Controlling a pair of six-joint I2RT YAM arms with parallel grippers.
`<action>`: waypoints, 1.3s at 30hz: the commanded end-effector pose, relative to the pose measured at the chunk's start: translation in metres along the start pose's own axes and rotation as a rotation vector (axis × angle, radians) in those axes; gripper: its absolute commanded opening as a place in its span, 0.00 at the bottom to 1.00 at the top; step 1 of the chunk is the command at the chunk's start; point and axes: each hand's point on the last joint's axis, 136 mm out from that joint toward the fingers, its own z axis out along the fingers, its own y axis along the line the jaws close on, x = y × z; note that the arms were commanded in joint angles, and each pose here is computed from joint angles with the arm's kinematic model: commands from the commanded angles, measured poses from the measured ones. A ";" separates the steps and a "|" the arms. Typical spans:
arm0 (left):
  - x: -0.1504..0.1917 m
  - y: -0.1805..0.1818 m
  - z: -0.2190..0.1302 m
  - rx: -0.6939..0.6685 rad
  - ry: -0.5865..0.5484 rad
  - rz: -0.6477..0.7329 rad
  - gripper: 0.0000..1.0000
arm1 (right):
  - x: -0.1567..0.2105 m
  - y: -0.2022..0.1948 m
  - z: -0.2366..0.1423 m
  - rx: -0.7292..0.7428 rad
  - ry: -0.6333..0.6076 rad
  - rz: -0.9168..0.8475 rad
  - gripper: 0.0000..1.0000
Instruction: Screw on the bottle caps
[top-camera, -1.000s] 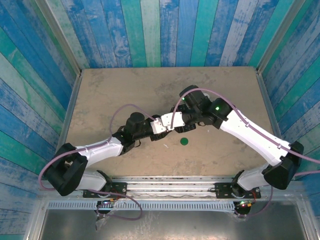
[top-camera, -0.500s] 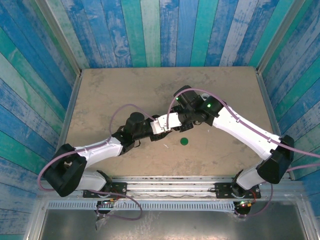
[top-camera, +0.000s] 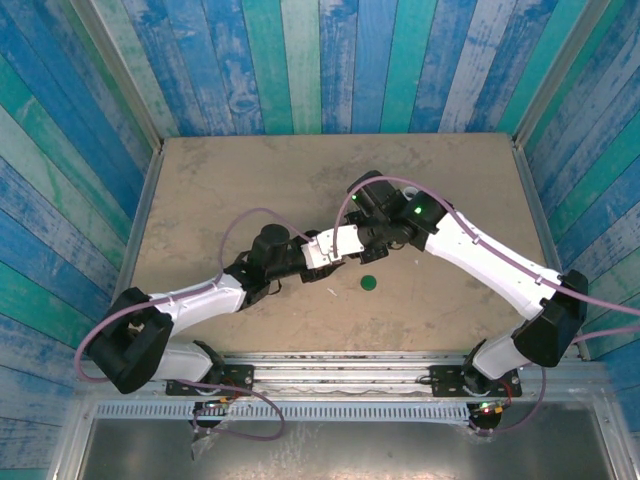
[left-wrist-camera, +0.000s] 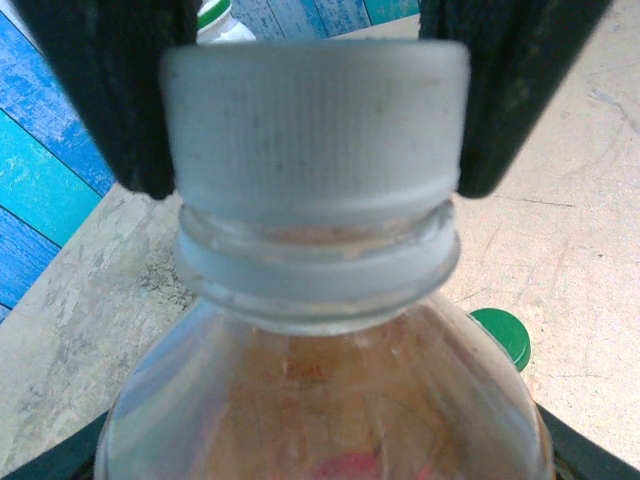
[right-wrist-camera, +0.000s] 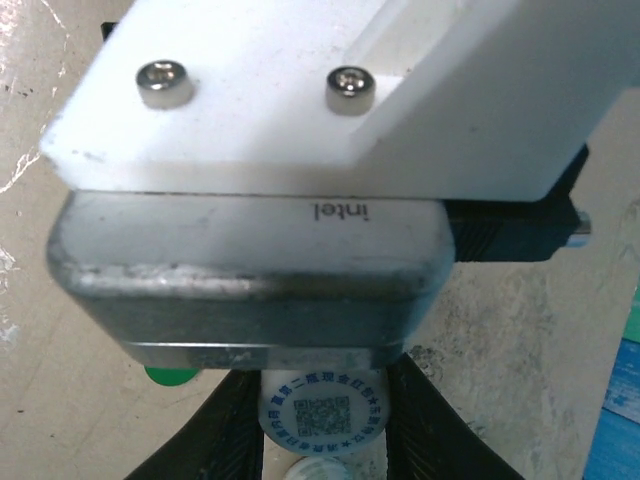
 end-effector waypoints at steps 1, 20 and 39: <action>-0.029 0.021 -0.009 -0.075 -0.067 0.017 0.63 | -0.008 -0.007 -0.005 0.006 -0.035 0.128 0.20; -0.015 0.067 0.008 -0.297 0.001 0.047 0.62 | 0.020 -0.027 -0.009 -0.010 -0.069 1.566 0.15; -0.040 -0.001 -0.002 0.093 -0.100 0.029 0.63 | -0.002 0.005 -0.061 0.089 -0.205 0.128 0.64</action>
